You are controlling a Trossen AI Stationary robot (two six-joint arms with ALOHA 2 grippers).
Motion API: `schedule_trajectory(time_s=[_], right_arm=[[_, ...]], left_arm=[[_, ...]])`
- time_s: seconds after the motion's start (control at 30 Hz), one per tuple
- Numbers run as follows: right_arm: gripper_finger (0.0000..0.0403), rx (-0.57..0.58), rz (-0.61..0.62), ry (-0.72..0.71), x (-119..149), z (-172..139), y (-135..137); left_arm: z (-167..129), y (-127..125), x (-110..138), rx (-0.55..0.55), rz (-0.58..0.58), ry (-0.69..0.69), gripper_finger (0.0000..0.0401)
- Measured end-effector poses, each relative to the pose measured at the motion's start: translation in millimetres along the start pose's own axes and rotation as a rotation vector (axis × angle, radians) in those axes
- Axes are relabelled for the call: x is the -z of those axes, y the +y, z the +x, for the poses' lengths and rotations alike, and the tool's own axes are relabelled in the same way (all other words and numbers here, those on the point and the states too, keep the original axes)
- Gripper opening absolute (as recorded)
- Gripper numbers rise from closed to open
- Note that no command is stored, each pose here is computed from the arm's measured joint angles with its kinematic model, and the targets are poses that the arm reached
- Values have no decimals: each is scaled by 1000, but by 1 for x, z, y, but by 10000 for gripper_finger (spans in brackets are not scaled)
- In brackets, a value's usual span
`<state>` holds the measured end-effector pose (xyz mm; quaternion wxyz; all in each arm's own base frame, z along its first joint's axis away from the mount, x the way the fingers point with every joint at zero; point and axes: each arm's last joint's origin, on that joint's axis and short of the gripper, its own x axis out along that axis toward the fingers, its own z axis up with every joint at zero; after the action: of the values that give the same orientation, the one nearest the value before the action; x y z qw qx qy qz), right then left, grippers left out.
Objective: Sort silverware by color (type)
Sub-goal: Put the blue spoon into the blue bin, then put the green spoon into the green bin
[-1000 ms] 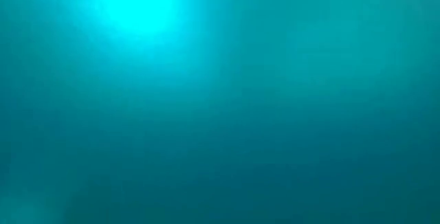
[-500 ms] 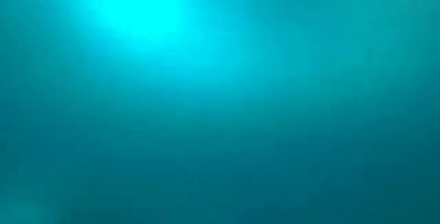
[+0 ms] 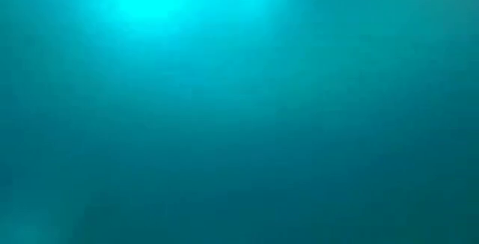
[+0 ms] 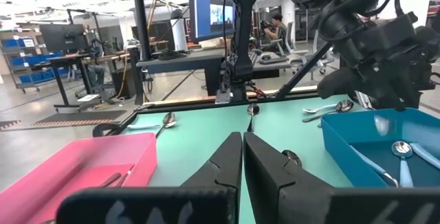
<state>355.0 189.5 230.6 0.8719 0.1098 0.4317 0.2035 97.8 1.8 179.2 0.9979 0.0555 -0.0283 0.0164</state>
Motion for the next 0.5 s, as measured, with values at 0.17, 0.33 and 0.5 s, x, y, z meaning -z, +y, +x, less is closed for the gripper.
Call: schedule_trajectory(time_s=[0.17, 0.33, 0.5], right_arm=[[120, -3, 2, -6, -1, -3, 1], [130, 49, 88, 52, 3, -9, -4], [124, 113, 112, 136, 8, -15, -19]], left_arm=[[0, 0, 0, 0, 0, 0, 0], [0, 0, 0, 0, 0, 0, 0], [0, 0, 0, 0, 0, 0, 0]])
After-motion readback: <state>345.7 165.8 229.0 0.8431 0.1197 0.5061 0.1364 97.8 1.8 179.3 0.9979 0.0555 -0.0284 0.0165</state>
